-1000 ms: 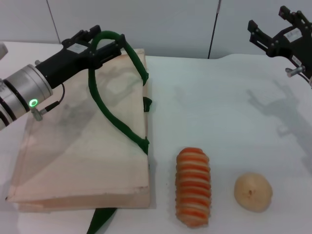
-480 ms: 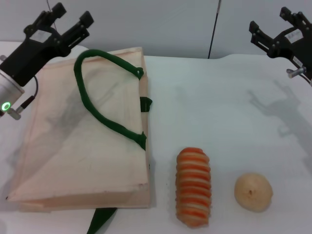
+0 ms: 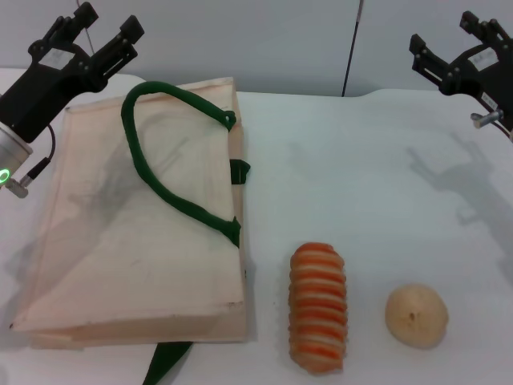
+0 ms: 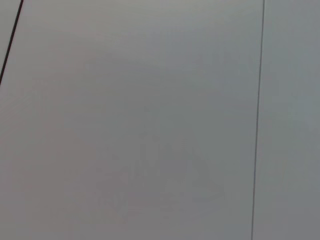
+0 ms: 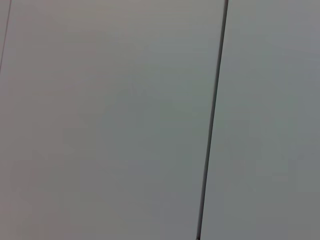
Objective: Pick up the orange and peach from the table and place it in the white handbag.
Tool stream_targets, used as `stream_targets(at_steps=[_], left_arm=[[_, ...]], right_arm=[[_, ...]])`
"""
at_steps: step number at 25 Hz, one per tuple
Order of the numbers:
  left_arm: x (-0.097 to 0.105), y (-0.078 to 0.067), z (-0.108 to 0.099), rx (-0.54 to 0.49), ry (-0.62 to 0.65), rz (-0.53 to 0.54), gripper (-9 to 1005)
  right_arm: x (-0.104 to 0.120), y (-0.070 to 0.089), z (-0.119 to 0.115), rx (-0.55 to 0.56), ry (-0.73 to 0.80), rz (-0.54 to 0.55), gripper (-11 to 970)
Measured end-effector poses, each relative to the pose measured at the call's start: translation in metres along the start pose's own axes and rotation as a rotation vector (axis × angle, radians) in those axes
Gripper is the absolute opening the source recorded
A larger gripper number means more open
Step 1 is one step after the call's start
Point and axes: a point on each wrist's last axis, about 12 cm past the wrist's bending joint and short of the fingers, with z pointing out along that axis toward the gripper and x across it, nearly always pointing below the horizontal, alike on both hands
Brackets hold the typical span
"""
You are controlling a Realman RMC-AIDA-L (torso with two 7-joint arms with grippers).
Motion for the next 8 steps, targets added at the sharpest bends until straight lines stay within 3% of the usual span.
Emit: stream_targets(at_steps=[8], left_arm=[[0.0001, 0.001, 0.0007, -0.007, 0.004, 0.001, 896]], right_arm=[[0.0, 0.0, 0.0, 0.0, 0.0, 0.0, 879]])
